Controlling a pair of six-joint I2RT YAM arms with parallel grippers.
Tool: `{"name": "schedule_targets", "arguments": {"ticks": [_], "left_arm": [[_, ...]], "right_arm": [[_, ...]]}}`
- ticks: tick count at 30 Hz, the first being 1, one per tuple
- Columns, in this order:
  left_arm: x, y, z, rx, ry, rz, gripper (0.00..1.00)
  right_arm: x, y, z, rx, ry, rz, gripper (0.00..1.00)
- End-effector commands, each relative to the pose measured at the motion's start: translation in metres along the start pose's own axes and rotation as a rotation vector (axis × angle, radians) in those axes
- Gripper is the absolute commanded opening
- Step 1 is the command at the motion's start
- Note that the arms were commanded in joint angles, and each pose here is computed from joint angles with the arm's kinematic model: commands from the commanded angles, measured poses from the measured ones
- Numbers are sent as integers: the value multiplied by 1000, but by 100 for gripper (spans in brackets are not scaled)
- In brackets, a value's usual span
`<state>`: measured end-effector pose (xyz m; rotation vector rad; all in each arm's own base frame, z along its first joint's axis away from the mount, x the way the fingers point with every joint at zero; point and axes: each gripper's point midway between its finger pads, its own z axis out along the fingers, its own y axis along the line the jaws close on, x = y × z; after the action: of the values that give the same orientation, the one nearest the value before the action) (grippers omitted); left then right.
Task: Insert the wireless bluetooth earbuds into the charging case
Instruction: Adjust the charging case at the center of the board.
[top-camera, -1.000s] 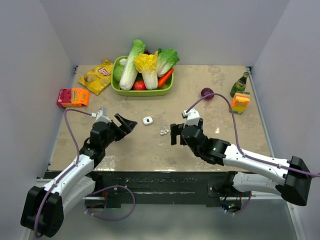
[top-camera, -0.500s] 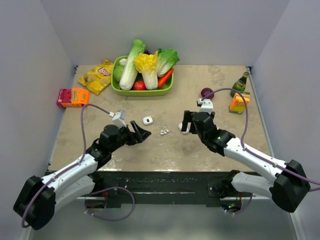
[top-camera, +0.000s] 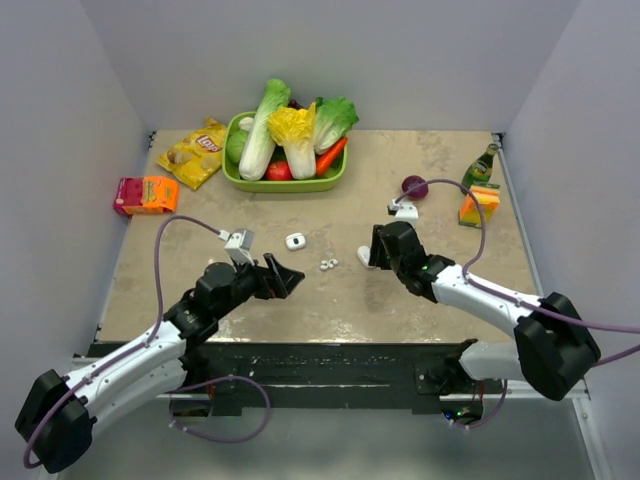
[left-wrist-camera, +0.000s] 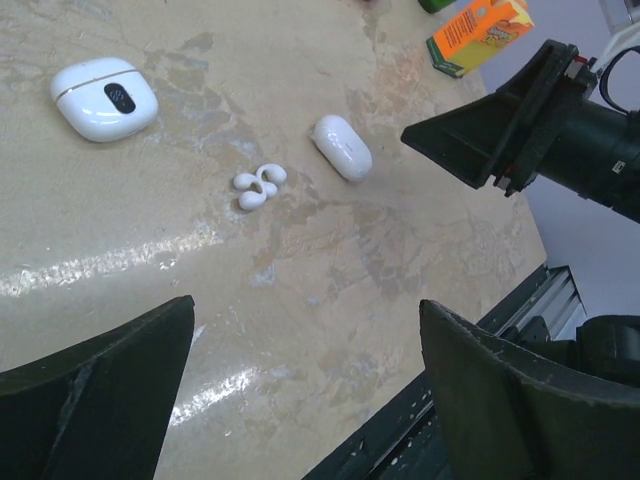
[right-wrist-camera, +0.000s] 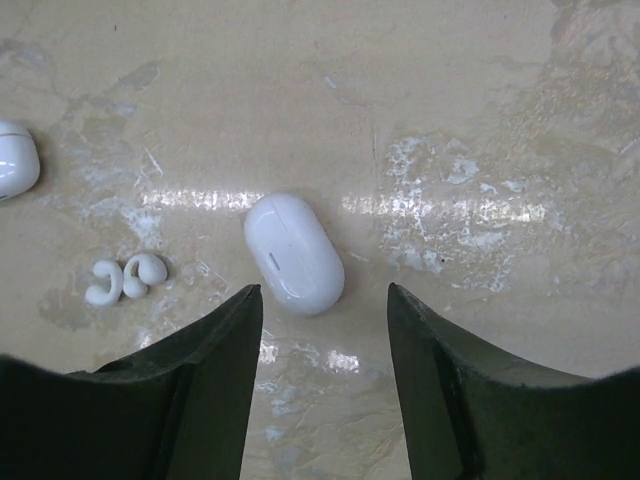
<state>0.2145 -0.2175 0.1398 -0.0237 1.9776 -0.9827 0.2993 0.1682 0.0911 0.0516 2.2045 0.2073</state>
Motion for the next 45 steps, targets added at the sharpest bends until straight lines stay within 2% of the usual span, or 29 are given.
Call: {"name": "schedule_targets", "arguments": {"ticks": [1, 2, 6, 13, 17, 21, 26, 32, 45], "left_arm": [[12, 6, -1, 8, 18, 20, 95], [17, 10, -1, 1, 32, 16, 94], [27, 15, -1, -9, 55, 3, 92], [26, 18, -2, -21, 50, 10, 91], [27, 18, -1, -20, 54, 19, 90], [27, 18, 0, -19, 55, 27, 89], [28, 16, 1, -13, 65, 28, 88], [26, 17, -1, -18, 62, 36, 88], [38, 17, 6, -3, 105, 46, 88]], "right_arm": [[-7, 12, 12, -42, -28, 22, 62], [-7, 14, 14, -44, -26, 22, 67], [-11, 9, 24, 3, -31, 35, 68], [-20, -15, 44, 73, -7, 100, 45], [-10, -18, 48, 88, 27, 103, 42], [2, -24, 54, 106, 45, 103, 45], [-4, -19, 72, 98, 46, 90, 52], [7, -12, 88, 63, 96, 55, 52], [26, -1, 83, -51, 134, -1, 52]]}}
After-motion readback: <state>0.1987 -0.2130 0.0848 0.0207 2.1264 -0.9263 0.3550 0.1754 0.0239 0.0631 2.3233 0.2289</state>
